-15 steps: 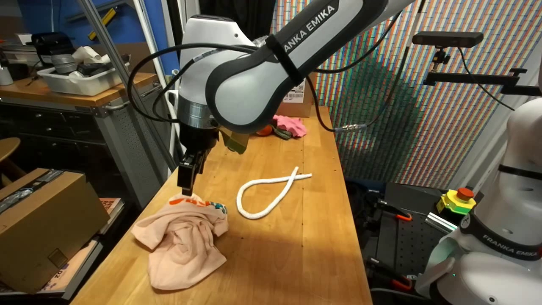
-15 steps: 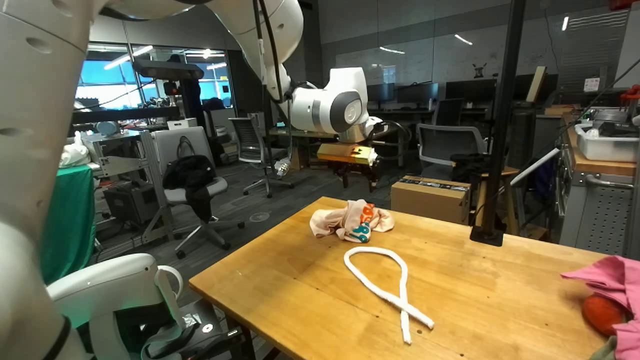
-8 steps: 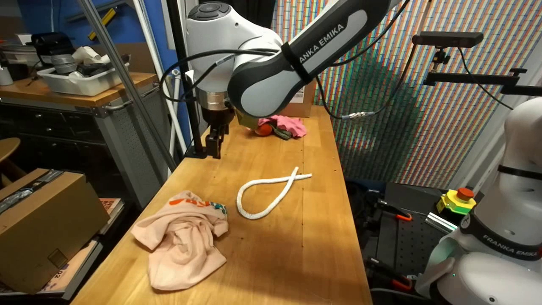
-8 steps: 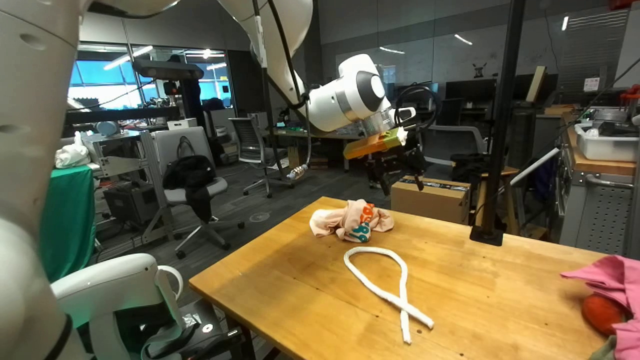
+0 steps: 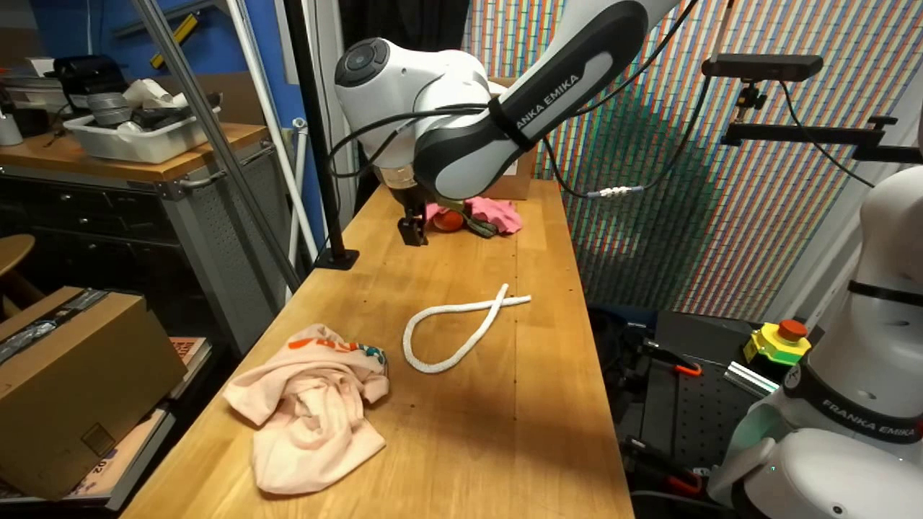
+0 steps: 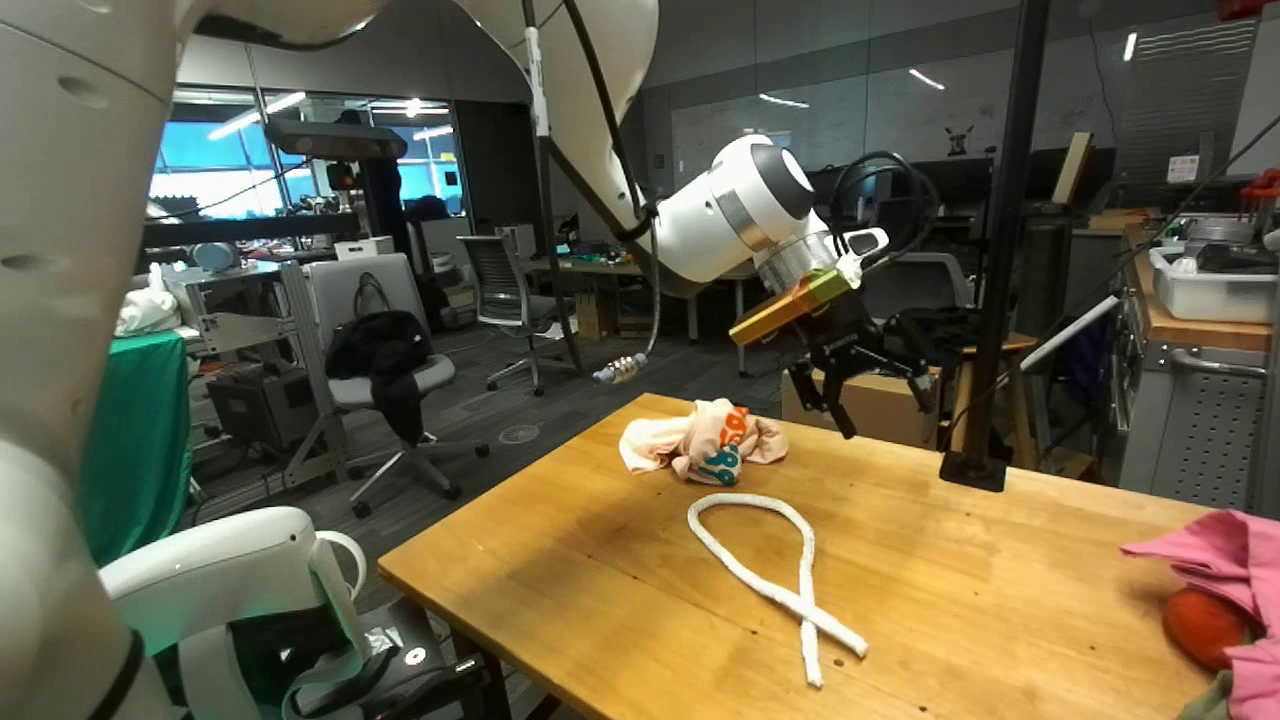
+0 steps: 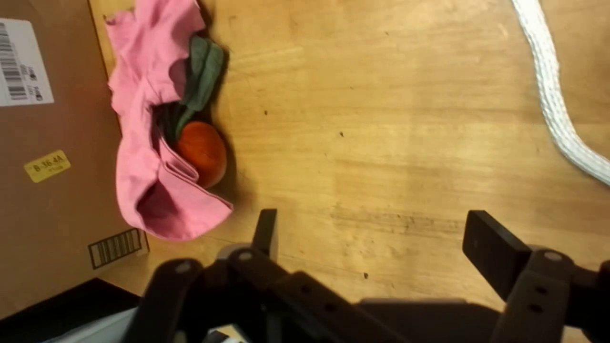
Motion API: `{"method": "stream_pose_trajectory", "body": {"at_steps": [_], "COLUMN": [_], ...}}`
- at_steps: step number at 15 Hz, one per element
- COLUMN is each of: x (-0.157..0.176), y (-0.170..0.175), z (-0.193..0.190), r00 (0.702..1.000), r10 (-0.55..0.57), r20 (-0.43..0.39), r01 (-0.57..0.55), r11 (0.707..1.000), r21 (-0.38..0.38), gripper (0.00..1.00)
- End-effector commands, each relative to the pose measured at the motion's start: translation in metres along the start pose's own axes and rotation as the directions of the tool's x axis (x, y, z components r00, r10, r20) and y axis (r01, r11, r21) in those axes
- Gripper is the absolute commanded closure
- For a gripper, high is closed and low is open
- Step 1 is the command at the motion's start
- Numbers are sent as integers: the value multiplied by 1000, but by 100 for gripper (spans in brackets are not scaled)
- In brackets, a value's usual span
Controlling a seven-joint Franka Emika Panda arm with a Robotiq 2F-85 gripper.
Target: Move the pink shirt to the left then move the peach colored shirts to the right then move the turnip plushie to the left
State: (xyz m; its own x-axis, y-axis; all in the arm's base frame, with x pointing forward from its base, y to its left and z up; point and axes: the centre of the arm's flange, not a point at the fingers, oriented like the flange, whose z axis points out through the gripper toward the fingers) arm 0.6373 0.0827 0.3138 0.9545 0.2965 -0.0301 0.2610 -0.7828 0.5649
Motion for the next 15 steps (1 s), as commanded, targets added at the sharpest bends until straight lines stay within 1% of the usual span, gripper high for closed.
{"method": "stream_pose_trajectory", "body": {"at_steps": [1,2,4,7,9,13,15], "x": [2,-1,-3,-3,-1,5,6], "y": [11,13,18,29,40,74,90], "z": [14,17,23,29,31,39,46], "r00": [994,989,984,981,991,999,999], "r10": [-73,-99,-130,-156,-116,-15,37], "r20": [86,107,124,113,71,32,25], "r01": [81,110,146,172,125,18,-35], "r11": [993,989,980,974,980,996,998], "r21": [-85,-102,-131,-150,-153,-88,-49], "gripper": [0,0,0,0,0,0,0]}}
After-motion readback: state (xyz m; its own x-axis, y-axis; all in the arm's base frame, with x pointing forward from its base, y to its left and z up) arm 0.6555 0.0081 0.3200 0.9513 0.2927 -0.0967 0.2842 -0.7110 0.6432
